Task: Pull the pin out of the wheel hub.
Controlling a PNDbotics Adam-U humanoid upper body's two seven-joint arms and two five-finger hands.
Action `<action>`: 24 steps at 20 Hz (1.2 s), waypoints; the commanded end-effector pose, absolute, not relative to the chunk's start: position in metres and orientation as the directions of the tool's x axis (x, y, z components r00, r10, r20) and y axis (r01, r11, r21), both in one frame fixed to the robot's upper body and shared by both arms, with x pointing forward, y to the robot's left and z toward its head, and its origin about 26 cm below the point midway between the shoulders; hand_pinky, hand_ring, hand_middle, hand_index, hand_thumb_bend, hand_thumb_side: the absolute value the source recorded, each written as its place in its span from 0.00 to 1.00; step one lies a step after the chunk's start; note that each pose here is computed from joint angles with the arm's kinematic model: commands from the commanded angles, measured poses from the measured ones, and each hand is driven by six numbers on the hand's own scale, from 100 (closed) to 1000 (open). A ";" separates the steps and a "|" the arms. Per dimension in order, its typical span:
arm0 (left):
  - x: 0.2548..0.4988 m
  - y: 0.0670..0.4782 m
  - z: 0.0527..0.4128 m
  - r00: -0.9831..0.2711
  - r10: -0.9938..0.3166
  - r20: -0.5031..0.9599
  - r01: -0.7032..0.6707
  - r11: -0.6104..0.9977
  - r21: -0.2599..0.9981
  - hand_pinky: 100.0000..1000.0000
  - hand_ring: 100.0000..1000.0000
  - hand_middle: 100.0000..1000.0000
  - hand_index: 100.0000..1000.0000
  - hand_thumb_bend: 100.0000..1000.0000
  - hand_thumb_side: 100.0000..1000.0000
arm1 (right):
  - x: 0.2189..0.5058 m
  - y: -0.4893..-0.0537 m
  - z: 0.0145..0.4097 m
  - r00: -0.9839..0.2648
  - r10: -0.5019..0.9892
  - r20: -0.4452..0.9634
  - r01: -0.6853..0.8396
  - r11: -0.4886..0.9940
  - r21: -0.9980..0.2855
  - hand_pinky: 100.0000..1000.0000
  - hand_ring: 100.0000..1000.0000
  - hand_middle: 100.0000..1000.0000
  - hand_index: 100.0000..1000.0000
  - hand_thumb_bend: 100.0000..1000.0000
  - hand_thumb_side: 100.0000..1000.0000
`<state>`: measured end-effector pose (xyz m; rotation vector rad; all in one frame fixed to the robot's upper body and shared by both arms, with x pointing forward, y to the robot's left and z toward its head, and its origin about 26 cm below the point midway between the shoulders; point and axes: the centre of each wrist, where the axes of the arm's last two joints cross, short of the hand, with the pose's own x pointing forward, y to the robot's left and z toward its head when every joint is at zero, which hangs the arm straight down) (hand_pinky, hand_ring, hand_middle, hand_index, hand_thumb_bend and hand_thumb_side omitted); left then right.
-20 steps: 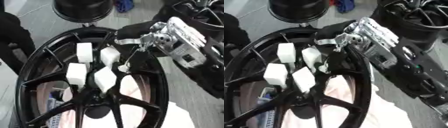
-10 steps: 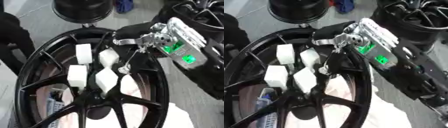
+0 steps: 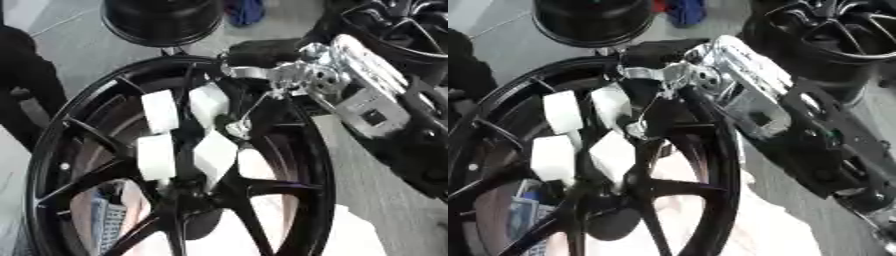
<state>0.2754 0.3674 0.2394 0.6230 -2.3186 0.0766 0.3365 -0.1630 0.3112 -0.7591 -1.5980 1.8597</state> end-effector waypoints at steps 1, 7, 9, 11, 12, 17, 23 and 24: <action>0.272 0.369 0.250 -0.636 -0.432 0.639 -0.466 0.875 0.127 0.87 0.57 0.66 0.72 0.00 0.39 | 0.329 -0.167 0.331 -0.680 0.730 -0.061 0.000 -0.083 -0.997 0.94 0.70 0.31 0.37 0.00 0.15; 0.272 0.370 0.251 -0.632 -0.434 0.642 -0.476 0.871 0.121 0.87 0.57 0.66 0.72 0.00 0.40 | 0.322 -0.172 0.347 -0.688 0.725 -0.033 0.034 -0.012 -0.999 0.92 0.69 0.31 0.37 0.00 0.12; 0.272 0.369 0.252 -0.629 -0.434 0.645 -0.478 0.870 0.120 0.87 0.57 0.67 0.72 0.00 0.40 | 0.319 -0.175 0.353 -0.684 0.729 -0.028 0.064 0.021 -0.998 0.91 0.69 0.31 0.37 0.00 0.11; 0.272 0.370 0.252 -0.623 -0.432 0.652 -0.483 0.868 0.113 0.87 0.58 0.68 0.72 0.00 0.41 | 0.317 -0.180 0.360 -0.676 0.736 -0.022 0.091 0.054 -0.994 0.88 0.68 0.30 0.36 0.00 0.09; 0.272 0.370 0.252 -0.619 -0.432 0.656 -0.488 0.866 0.109 0.87 0.58 0.68 0.73 0.00 0.41 | 0.317 -0.183 0.364 -0.670 0.742 -0.014 0.106 0.078 -0.991 0.87 0.67 0.30 0.36 0.00 0.08; 0.272 0.370 0.252 -0.614 -0.438 0.656 -0.501 0.859 0.104 0.87 0.59 0.68 0.73 0.00 0.40 | 0.324 -0.206 0.380 -0.610 0.792 0.039 0.169 0.178 -0.969 0.82 0.66 0.30 0.36 0.00 0.04; 0.272 0.369 0.251 -0.614 -0.433 0.660 -0.500 0.860 0.099 0.87 0.59 0.68 0.72 0.00 0.41 | 0.332 -0.248 0.394 -0.508 0.855 0.101 0.244 0.255 -0.936 0.80 0.67 0.30 0.37 0.00 0.01; 0.273 0.368 0.251 -0.614 -0.432 0.661 -0.497 0.862 0.101 0.87 0.59 0.68 0.72 0.00 0.42 | 0.332 -0.255 0.395 -0.489 0.866 0.104 0.256 0.256 -0.932 0.80 0.67 0.30 0.37 0.00 0.00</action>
